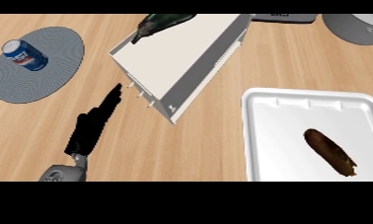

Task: Pick the eggplant from the tray and place it in the tiered shelf

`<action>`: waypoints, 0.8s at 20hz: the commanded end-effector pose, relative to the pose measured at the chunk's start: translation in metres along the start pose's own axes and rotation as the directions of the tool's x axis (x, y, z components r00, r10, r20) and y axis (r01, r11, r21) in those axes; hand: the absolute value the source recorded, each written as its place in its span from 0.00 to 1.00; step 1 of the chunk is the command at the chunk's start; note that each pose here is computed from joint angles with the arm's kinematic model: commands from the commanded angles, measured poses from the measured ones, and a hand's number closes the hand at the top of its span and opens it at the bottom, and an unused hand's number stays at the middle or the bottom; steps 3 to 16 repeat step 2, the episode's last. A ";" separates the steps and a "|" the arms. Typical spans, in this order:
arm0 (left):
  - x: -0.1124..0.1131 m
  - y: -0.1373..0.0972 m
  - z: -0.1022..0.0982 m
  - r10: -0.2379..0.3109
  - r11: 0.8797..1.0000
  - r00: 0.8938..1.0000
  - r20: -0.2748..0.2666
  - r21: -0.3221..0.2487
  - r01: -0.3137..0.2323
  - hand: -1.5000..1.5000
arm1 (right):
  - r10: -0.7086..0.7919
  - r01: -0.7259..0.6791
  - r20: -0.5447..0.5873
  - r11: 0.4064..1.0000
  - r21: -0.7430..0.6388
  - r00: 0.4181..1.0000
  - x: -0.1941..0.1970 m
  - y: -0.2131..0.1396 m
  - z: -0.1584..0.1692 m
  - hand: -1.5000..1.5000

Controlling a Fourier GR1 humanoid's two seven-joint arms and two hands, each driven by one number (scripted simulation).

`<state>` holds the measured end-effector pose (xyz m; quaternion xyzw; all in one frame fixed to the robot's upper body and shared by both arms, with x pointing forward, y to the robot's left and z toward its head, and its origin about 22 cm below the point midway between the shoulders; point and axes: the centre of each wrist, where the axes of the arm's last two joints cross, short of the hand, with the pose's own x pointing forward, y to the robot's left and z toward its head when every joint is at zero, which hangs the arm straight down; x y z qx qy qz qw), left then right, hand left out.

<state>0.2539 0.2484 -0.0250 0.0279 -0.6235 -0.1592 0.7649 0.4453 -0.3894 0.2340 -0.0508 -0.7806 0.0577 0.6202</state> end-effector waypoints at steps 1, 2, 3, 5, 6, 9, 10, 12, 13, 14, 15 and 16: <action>0.010 0.002 -0.007 -0.003 1.000 1.000 0.024 -0.006 0.003 0.50 | 0.037 -0.037 -0.004 0.999 0.029 0.999 0.000 -0.006 0.003 0.00; -0.003 -0.011 -0.003 -0.014 1.000 1.000 0.008 0.019 0.014 0.50 | 0.066 -0.065 -0.011 0.997 0.043 0.998 -0.008 -0.018 0.011 0.00; -0.003 -0.011 -0.003 -0.014 1.000 1.000 0.008 0.019 0.014 0.50 | 0.066 -0.065 -0.011 0.997 0.043 0.998 -0.008 -0.018 0.011 0.00; -0.003 -0.011 -0.003 -0.014 1.000 1.000 0.008 0.019 0.014 0.50 | 0.066 -0.065 -0.011 0.997 0.043 0.998 -0.008 -0.018 0.011 0.00; -0.003 -0.011 -0.003 -0.014 1.000 1.000 0.008 0.019 0.014 0.50 | 0.066 -0.065 -0.011 0.997 0.043 0.998 -0.008 -0.018 0.011 0.00; -0.003 -0.011 -0.003 -0.014 1.000 1.000 0.008 0.019 0.014 0.50 | 0.066 -0.065 -0.011 0.997 0.043 0.998 -0.008 -0.018 0.011 0.00; -0.003 -0.011 -0.003 -0.014 1.000 1.000 0.008 0.019 0.014 0.50 | 0.066 -0.065 -0.011 0.997 0.043 0.998 -0.008 -0.018 0.011 0.00; -0.003 -0.011 -0.003 -0.014 1.000 1.000 0.008 0.019 0.014 0.50 | 0.066 -0.065 -0.011 0.997 0.043 0.998 -0.008 -0.018 0.011 0.00; -0.003 -0.011 -0.003 -0.014 1.000 1.000 0.008 0.019 0.014 0.50 | 0.066 -0.065 -0.011 0.997 0.043 0.998 -0.008 -0.018 0.011 0.00; -0.003 -0.011 -0.003 -0.014 1.000 1.000 0.008 0.019 0.014 0.50 | 0.066 -0.065 -0.011 0.997 0.043 0.998 -0.008 -0.018 0.011 0.00; -0.003 -0.011 -0.003 -0.014 1.000 1.000 0.008 0.019 0.014 0.50 | 0.066 -0.065 -0.011 0.997 0.043 0.998 -0.008 -0.018 0.011 0.00; -0.003 -0.011 -0.003 -0.014 1.000 1.000 0.008 0.019 0.014 0.50 | 0.066 -0.065 -0.011 0.997 0.043 0.998 -0.008 -0.018 0.011 0.00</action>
